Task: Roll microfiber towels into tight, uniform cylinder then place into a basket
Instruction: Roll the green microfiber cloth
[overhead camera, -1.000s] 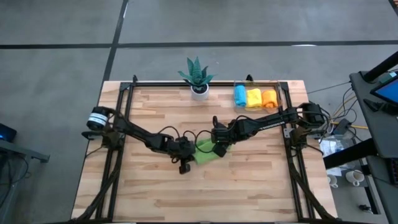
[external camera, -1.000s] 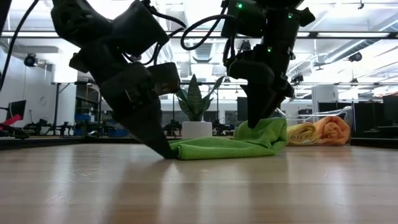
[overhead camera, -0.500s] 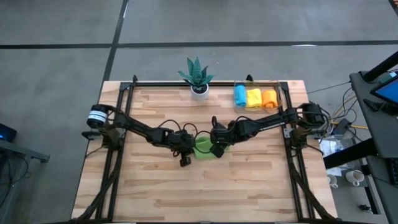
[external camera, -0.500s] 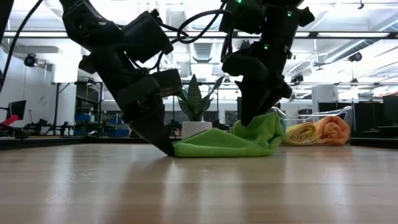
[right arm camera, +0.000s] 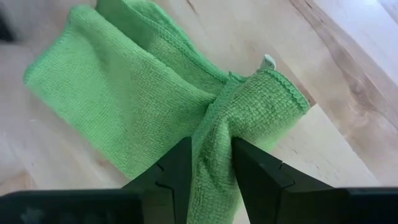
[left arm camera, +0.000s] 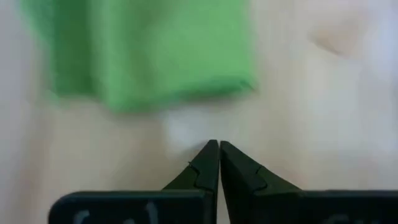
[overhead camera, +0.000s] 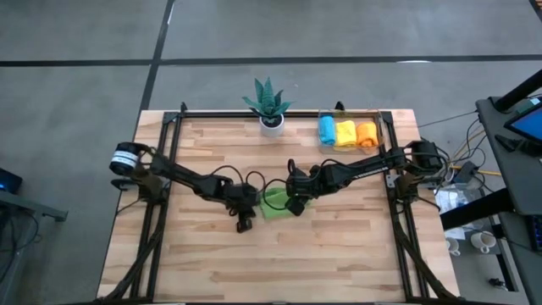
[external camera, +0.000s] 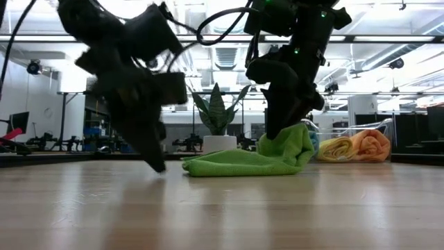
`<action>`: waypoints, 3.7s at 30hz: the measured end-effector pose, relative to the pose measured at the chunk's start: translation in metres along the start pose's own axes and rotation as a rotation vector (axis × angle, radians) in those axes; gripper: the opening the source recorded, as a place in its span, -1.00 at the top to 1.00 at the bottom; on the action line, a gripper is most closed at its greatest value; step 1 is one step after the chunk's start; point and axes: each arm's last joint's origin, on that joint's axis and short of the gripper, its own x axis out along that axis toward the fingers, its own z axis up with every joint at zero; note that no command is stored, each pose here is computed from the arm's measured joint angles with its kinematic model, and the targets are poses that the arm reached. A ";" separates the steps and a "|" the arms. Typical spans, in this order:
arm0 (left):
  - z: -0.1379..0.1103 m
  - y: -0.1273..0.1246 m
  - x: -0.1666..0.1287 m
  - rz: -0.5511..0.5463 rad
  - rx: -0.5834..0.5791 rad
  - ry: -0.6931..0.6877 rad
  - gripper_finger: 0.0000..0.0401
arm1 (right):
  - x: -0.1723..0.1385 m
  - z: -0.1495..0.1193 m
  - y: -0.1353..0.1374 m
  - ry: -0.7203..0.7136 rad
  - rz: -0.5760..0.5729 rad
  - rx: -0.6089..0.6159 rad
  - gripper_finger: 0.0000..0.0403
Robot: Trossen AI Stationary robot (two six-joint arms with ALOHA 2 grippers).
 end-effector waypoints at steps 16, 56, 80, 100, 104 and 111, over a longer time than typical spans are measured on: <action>0.046 0.009 0.003 0.012 0.141 -0.463 1.00 | 0.001 0.000 0.000 -0.009 0.007 -0.001 0.47; 0.045 0.035 0.044 0.200 0.061 -0.369 1.00 | 0.018 0.007 0.017 -0.064 0.179 -0.006 0.52; 0.045 0.037 0.045 0.245 0.072 -0.387 1.00 | -0.018 0.011 0.003 -0.212 -0.008 -0.086 0.56; 0.046 0.036 0.045 0.241 0.072 -0.397 1.00 | 0.005 -0.070 -0.074 -0.158 0.125 0.364 0.22; 0.046 0.036 0.045 0.241 0.072 -0.397 1.00 | 0.012 -0.065 -0.076 -0.130 0.125 0.392 0.13; 0.046 0.036 0.045 0.241 0.074 -0.397 1.00 | 0.023 -0.060 -0.069 -0.073 0.136 0.400 0.07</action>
